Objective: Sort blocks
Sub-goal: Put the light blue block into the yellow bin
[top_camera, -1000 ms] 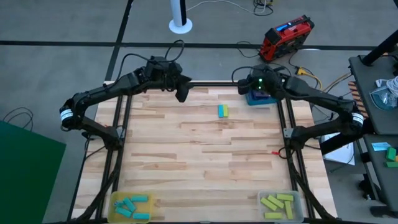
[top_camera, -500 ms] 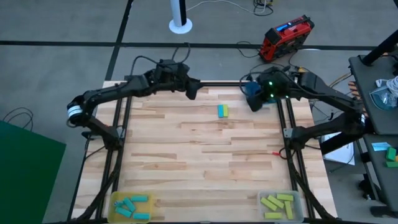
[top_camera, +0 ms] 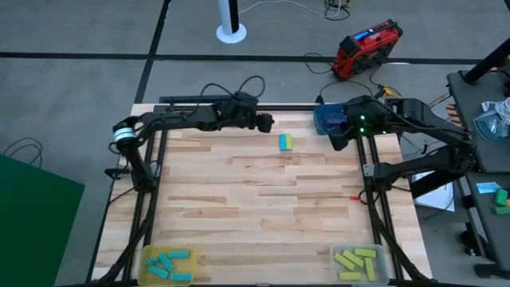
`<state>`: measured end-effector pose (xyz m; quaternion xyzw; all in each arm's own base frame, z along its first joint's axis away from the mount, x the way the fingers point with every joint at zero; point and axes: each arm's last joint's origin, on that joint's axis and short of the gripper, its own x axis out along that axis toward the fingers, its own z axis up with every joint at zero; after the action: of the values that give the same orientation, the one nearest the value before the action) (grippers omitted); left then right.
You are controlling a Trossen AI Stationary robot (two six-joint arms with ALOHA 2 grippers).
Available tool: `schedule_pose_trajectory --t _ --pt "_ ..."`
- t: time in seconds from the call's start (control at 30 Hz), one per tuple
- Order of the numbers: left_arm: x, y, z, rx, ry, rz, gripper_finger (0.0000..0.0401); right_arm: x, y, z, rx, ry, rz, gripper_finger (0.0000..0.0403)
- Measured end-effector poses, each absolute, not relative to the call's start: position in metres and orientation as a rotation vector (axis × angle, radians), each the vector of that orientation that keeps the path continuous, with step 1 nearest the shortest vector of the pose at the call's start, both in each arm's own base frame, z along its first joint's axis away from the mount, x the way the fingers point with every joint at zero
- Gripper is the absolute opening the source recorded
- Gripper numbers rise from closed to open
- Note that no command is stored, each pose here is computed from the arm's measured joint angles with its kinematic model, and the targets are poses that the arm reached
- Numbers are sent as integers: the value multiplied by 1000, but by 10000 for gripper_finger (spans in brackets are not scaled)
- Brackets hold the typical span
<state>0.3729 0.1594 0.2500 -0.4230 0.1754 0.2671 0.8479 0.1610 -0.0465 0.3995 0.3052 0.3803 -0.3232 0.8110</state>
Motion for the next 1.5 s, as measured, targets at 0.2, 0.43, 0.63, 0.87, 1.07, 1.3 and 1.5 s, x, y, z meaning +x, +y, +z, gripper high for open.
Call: schedule_pose_trajectory --t 0.2,0.43,0.63,0.87,1.07,1.3,1.5 --pt "387 162 216 -980 434 611 155 163 -48 398 636 806 -719 12" --pt "416 170 205 -949 466 602 83 168 -50 396 613 820 -735 12" --pt "440 181 200 -924 568 626 11 170 -50 394 606 833 -736 12" --pt "461 180 182 -897 747 650 2 172 -51 393 591 839 -740 12" --pt "474 175 175 -856 819 660 0 171 -51 392 578 837 -756 12" --pt "478 177 176 -869 860 682 0 171 -51 392 576 837 -756 12" --pt "482 174 183 -1003 929 648 0 172 -52 391 568 845 -755 12"
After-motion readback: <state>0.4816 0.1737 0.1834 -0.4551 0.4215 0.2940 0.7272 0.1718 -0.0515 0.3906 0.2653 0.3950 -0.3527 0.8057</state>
